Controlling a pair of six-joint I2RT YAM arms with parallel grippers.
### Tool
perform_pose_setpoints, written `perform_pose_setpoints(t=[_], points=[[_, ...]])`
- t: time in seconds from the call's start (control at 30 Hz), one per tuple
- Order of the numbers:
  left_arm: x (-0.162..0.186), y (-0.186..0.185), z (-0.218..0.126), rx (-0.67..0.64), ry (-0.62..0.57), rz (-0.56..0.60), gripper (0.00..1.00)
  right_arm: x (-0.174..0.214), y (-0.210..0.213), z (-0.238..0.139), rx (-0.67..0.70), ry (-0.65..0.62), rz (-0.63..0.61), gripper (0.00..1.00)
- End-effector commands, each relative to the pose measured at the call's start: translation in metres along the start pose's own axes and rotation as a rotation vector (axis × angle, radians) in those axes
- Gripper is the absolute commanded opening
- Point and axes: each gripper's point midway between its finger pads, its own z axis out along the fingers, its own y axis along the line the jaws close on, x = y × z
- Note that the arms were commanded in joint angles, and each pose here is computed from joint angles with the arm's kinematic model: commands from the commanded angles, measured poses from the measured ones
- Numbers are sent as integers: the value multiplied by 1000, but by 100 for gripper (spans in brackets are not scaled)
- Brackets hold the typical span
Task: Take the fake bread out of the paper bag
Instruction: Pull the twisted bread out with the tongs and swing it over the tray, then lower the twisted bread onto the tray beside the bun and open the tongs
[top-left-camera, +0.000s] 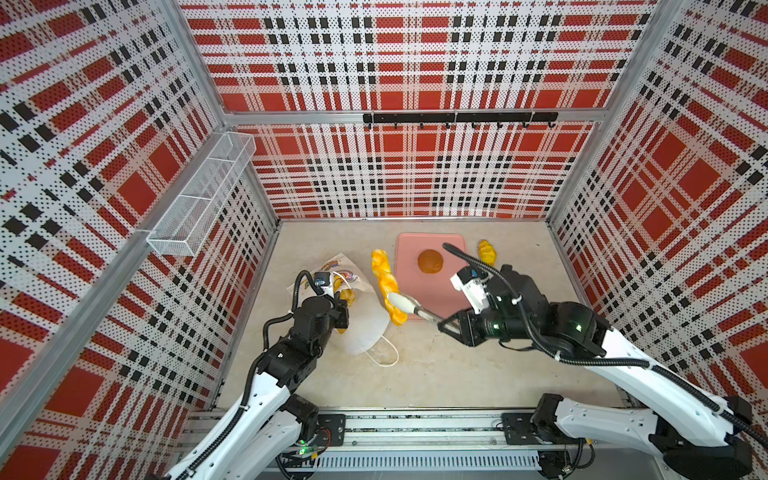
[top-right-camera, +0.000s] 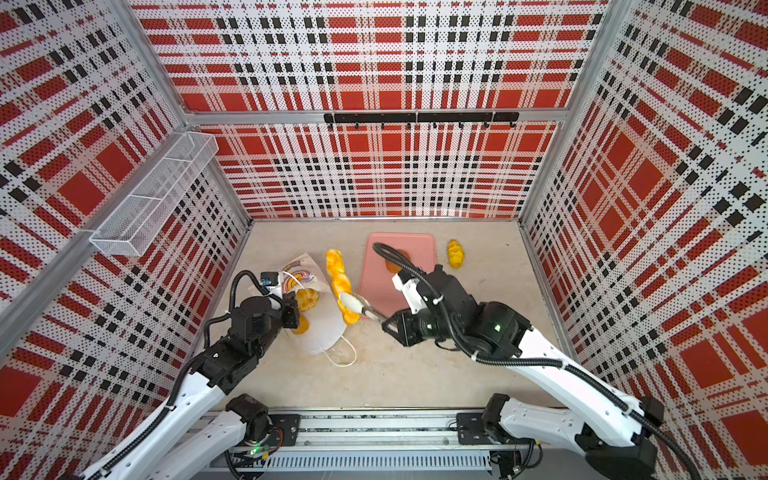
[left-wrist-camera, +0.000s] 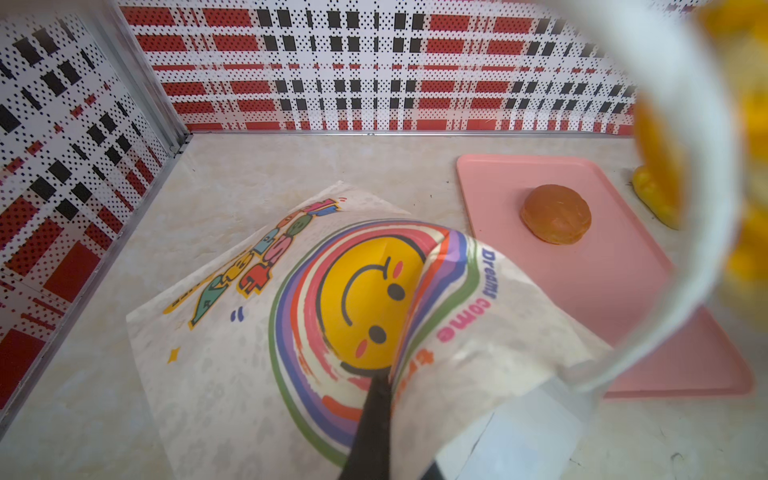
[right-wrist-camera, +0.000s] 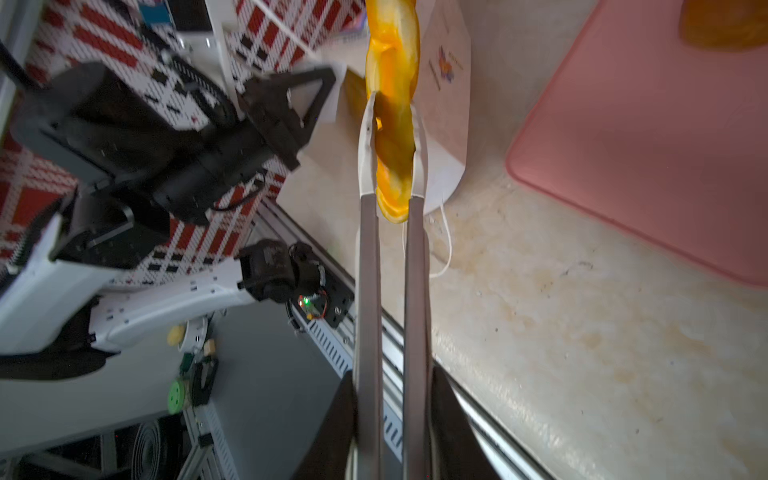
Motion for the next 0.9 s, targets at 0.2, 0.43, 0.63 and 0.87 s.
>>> perform_pose_setpoints(t=[0.2, 0.43, 0.63, 0.87], points=[[-13, 2, -3, 15, -29, -35, 0, -94, -92, -19, 13, -192, 135, 0], [-16, 4, -5, 27, -40, -55, 0, -88, -186, 11, 181, -105, 174, 0], [-15, 0, -3, 58, -39, -84, 0, -79, -235, 29, 275, -11, 205, 0], [-14, -1, -1, 66, -34, -92, 0, -70, -275, 45, 318, 30, 254, 0]])
